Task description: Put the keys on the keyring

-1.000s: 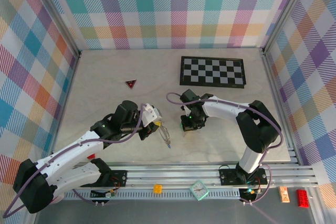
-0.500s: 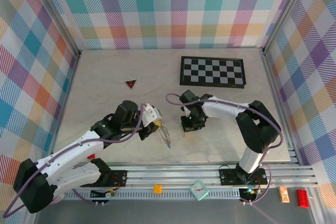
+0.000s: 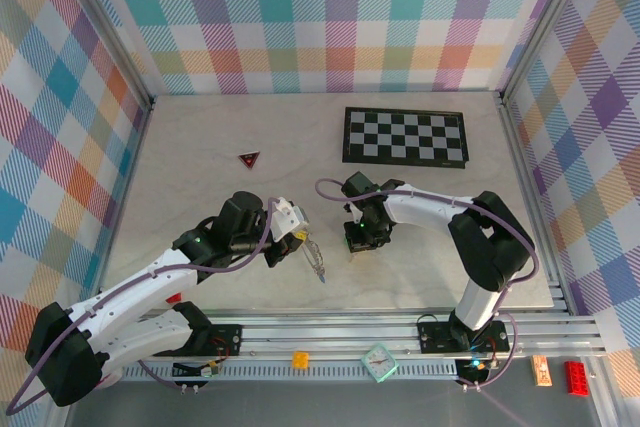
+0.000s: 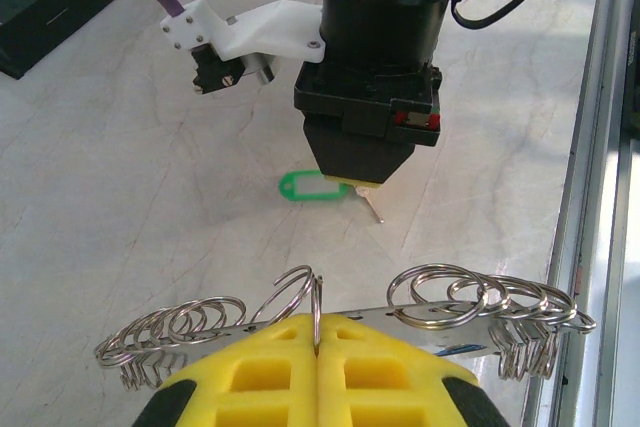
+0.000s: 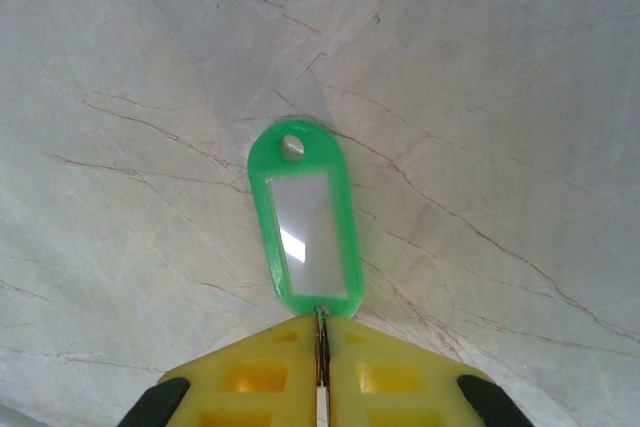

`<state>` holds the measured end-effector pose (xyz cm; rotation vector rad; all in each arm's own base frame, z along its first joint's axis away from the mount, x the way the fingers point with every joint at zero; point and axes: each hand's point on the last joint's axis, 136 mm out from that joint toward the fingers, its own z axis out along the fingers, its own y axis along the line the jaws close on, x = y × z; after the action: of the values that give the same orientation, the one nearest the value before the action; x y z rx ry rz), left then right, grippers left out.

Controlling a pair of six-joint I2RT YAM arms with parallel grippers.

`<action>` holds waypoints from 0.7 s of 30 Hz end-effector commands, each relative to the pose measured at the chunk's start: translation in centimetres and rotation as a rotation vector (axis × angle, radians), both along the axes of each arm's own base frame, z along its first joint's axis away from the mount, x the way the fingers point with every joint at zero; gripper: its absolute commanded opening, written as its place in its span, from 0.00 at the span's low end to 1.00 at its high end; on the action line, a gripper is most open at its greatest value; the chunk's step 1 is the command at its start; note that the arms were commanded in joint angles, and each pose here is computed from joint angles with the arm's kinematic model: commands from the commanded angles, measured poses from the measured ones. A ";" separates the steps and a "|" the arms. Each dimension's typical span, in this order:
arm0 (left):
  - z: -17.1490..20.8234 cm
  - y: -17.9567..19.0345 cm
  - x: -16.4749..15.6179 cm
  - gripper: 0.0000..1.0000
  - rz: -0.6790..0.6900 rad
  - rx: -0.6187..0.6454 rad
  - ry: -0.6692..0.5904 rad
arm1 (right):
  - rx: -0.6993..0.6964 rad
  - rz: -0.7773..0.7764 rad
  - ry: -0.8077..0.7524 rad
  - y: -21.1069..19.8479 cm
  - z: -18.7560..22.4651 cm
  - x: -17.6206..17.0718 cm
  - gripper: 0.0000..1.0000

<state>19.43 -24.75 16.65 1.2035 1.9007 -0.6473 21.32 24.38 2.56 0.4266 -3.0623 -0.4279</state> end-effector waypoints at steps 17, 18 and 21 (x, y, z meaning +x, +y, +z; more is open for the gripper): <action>0.3 -0.3 -0.1 0.00 -0.020 -0.012 -0.016 | -0.027 0.012 0.032 -0.1 -0.5 -0.5 0.12; 0.3 -0.3 -0.1 0.00 -0.019 -0.012 -0.016 | -0.027 0.012 0.032 -0.2 -0.5 -0.5 0.12; 0.3 -0.3 -0.1 0.00 -0.019 -0.013 -0.017 | -0.027 0.013 0.033 -0.1 -0.5 -0.5 0.12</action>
<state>19.43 -24.76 16.66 1.2034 1.9003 -0.6473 21.06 24.21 2.12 0.4235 -3.0477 -0.4068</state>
